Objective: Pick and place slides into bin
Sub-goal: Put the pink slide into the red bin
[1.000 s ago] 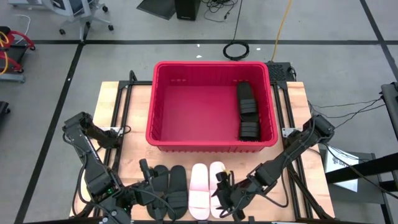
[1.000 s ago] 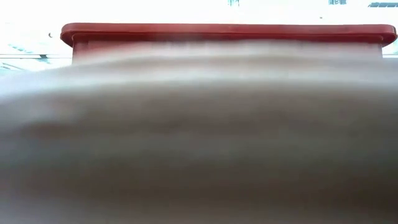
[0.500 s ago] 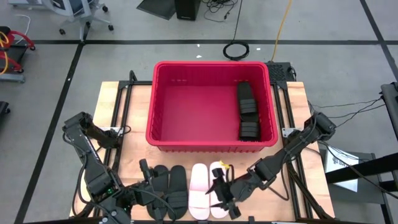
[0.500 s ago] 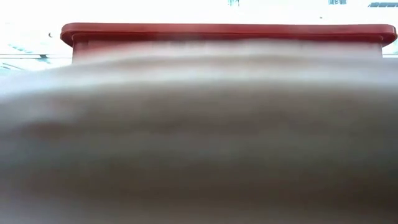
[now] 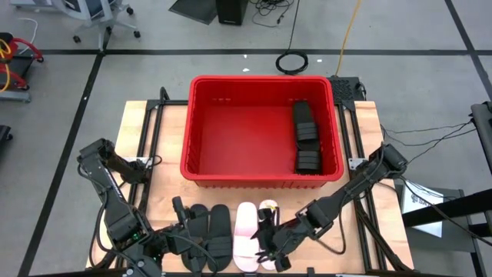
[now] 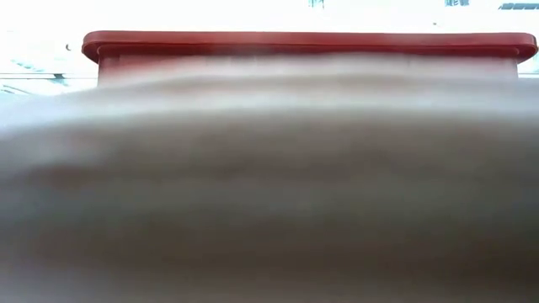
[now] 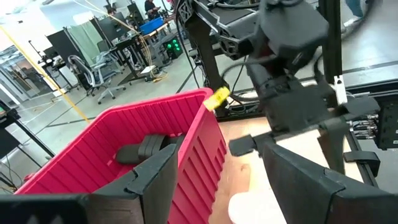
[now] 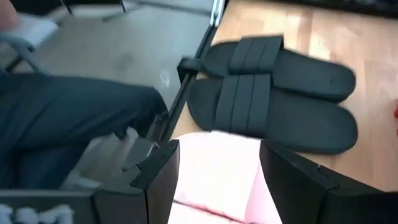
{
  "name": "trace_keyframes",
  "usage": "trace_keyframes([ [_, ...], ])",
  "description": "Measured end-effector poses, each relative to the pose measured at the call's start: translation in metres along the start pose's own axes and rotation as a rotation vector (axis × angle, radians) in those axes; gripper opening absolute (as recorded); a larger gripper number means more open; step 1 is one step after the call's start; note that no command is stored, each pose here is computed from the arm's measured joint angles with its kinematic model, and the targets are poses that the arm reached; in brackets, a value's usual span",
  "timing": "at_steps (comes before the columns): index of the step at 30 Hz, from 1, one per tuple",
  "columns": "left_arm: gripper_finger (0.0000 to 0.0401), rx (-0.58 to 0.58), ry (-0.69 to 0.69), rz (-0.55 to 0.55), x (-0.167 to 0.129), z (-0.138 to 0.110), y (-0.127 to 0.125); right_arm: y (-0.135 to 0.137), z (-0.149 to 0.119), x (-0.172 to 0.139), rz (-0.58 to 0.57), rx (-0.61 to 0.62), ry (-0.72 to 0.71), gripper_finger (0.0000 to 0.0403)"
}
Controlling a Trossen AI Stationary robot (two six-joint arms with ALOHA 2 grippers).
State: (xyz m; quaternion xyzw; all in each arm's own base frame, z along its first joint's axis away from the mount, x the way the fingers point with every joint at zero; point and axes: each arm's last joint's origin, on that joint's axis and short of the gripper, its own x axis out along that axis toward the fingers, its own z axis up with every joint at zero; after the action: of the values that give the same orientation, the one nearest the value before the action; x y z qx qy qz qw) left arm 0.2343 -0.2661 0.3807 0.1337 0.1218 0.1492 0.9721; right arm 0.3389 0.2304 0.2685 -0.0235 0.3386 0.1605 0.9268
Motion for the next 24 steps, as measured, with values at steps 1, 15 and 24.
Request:
trace_keyframes([
  [1,0.0241,0.000,0.000,0.000,0.000,0.000,0.000,0.001,0.000,0.003,-0.007,-0.003,0.030,0.0212],
  [15,0.0241,-0.004,0.003,-0.012,0.000,0.000,0.000,-0.009,-0.022,0.004,-0.090,0.207,0.319,0.0212],
  [24,0.0241,-0.005,0.003,-0.014,0.000,0.000,0.000,-0.016,-0.046,0.020,-0.083,0.223,0.323,0.0212],
])
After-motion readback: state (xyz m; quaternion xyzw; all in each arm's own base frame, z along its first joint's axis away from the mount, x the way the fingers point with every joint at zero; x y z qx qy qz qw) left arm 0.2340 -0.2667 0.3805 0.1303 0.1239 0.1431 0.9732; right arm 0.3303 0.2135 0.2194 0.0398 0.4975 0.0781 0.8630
